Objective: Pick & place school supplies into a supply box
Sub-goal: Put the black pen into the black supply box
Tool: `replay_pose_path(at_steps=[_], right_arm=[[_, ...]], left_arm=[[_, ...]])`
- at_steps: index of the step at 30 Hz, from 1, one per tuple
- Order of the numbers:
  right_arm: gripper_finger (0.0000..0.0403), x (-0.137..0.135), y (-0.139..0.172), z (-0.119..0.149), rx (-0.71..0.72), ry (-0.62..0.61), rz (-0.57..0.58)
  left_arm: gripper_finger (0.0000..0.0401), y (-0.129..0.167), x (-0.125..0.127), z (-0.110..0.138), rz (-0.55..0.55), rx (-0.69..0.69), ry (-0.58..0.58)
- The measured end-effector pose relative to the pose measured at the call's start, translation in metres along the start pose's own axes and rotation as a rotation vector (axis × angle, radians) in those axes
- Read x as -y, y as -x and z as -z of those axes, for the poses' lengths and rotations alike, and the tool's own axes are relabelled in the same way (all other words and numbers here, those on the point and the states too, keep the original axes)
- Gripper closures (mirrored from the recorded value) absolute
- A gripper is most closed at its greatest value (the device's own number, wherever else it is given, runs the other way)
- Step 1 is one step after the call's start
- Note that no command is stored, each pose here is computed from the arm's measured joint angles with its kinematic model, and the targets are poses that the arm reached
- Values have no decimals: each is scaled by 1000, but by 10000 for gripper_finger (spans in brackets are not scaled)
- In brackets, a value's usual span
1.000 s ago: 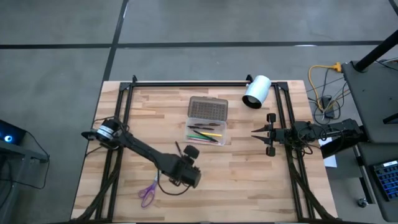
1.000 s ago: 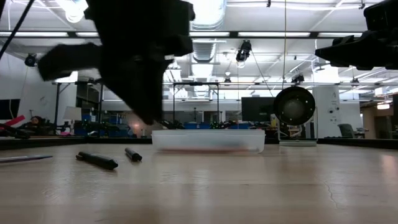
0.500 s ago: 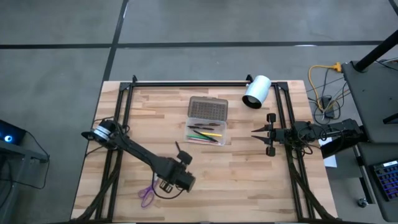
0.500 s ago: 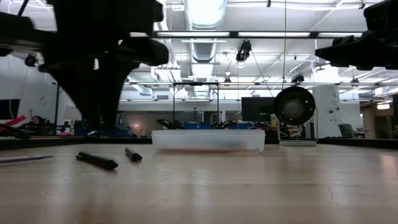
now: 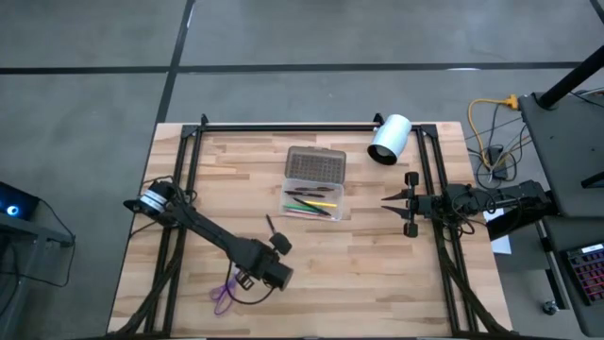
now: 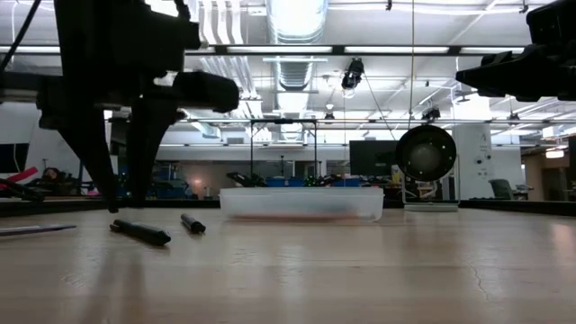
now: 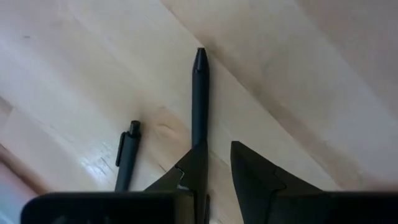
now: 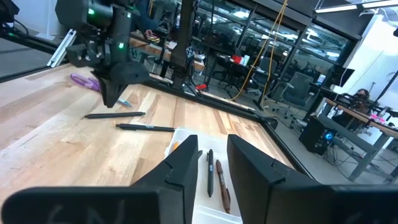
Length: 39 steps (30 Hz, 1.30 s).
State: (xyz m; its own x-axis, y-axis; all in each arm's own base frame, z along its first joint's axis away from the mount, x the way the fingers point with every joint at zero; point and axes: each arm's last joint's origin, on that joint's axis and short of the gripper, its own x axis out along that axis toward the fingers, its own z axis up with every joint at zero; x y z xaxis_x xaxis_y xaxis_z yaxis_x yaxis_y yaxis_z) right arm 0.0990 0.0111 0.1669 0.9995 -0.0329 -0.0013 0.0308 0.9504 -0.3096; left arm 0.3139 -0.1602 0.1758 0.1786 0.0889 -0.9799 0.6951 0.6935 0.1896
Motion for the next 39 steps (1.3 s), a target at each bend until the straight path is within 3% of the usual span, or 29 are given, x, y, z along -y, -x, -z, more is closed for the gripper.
replay_pose_path(at_steps=[6,20,27,39], right_arm=[[321,0,0,0,0,0,0],[332,0,0,0,0,0,0],[322,0,0,0,0,0,0],[334,0,0,0,0,0,0]], left_arm=[[347,-5,-2,2,-5,6,-39],[347,-8,-19,8,-13,17,14],[347,-18,-24,15,64,61,47],[347,-22,-22,16,69,81,52]])
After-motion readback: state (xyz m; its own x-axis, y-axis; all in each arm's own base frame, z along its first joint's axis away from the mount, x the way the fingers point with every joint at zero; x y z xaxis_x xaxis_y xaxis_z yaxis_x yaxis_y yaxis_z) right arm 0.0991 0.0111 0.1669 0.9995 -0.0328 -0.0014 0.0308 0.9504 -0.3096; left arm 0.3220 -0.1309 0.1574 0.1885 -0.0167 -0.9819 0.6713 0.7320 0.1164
